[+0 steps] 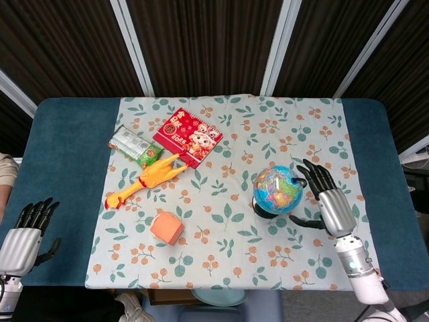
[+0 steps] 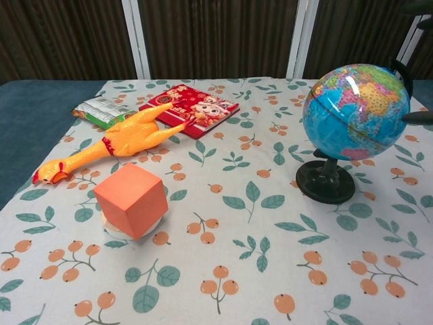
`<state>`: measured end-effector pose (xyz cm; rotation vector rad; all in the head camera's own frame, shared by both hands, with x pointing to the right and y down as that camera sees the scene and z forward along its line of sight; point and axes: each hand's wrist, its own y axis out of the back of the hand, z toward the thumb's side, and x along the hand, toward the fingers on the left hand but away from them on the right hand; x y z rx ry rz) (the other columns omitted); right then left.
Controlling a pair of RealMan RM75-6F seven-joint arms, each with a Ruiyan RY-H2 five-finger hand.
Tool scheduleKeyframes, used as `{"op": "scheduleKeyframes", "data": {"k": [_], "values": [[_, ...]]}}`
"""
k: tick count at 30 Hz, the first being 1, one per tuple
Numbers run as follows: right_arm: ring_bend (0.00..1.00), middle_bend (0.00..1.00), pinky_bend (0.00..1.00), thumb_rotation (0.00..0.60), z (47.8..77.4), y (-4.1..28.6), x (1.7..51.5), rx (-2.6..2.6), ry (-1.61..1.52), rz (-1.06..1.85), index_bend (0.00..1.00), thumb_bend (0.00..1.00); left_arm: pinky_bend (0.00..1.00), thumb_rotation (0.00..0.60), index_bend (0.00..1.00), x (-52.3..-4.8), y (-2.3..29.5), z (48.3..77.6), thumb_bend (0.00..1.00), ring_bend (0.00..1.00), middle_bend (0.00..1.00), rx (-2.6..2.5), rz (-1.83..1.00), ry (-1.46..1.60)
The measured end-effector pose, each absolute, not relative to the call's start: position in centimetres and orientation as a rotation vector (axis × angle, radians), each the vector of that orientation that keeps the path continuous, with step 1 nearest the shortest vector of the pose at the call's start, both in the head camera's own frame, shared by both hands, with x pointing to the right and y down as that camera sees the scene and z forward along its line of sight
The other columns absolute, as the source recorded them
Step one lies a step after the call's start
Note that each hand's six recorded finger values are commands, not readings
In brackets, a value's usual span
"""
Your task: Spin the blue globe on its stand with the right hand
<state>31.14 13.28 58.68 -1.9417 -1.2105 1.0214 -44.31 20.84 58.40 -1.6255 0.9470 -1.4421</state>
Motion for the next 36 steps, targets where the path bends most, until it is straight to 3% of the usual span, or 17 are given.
{"op": "scheduleKeyframes", "data": {"k": [11,36], "values": [[0.00,0.00,0.00,0.600,60.5,11.6,27.4,-1.968,-1.212,1.039,0.00,0.15,0.00,0.600,0.03,-44.8,20.8,57.8,0.41,0.00,0.00,-1.610,-1.443,0.967],[0.00,0.00,0.00,0.600,62.6,10.8,33.3,-1.866,-1.210,1.241,0.00,0.15,0.00,0.600,0.04,-44.4,21.0,58.7,0.42,0.00,0.00,-1.612,-1.470,0.931]]}}
